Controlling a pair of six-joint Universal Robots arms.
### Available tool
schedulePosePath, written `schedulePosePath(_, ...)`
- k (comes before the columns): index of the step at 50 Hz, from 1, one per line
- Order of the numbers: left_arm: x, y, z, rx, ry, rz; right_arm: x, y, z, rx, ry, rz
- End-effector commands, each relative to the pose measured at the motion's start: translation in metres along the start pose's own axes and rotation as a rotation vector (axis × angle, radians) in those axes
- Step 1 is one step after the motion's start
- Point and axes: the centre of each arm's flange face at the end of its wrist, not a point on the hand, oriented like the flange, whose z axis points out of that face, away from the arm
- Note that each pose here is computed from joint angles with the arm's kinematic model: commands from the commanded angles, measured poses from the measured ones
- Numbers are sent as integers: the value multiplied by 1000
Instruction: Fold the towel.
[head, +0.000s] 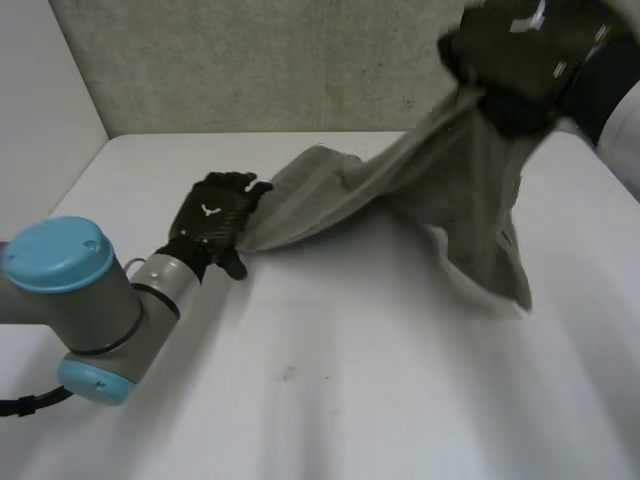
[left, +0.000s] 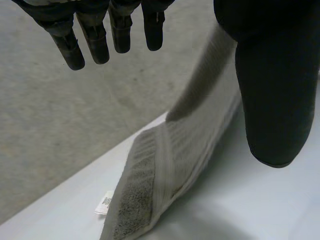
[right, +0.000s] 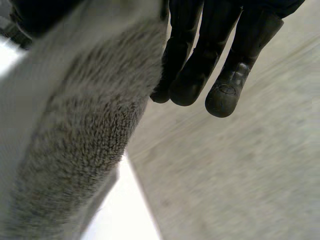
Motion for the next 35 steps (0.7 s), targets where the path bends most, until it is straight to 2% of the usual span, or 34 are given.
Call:
schedulePosePath(1, 10, 16, 7, -22, 51, -14, 14, -26, -10, 38, 23, 16)
schedulePosePath(9, 16, 25, 19, -24, 62, -36, 10, -42, -21, 51, 1, 17)
schedulePosePath(14, 28, 21, 21, -16, 94, -133, 10, -49, -26, 69, 4, 12)
schedulePosePath(16, 39, 19, 21, -19, 127, -213, 10, -51, -28, 76, 9, 9)
schedulePosePath(19, 50, 19, 17, -30, 165, -252, 11, -52, -29, 77, 14, 8)
schedulePosePath(29, 62, 25, 3, -120, 218, -270, 11, -42, -25, 43, 12, 8)
schedulePosePath(35, 50, 15, -1, -121, 185, -275, 7, -36, -24, 25, -3, 16)
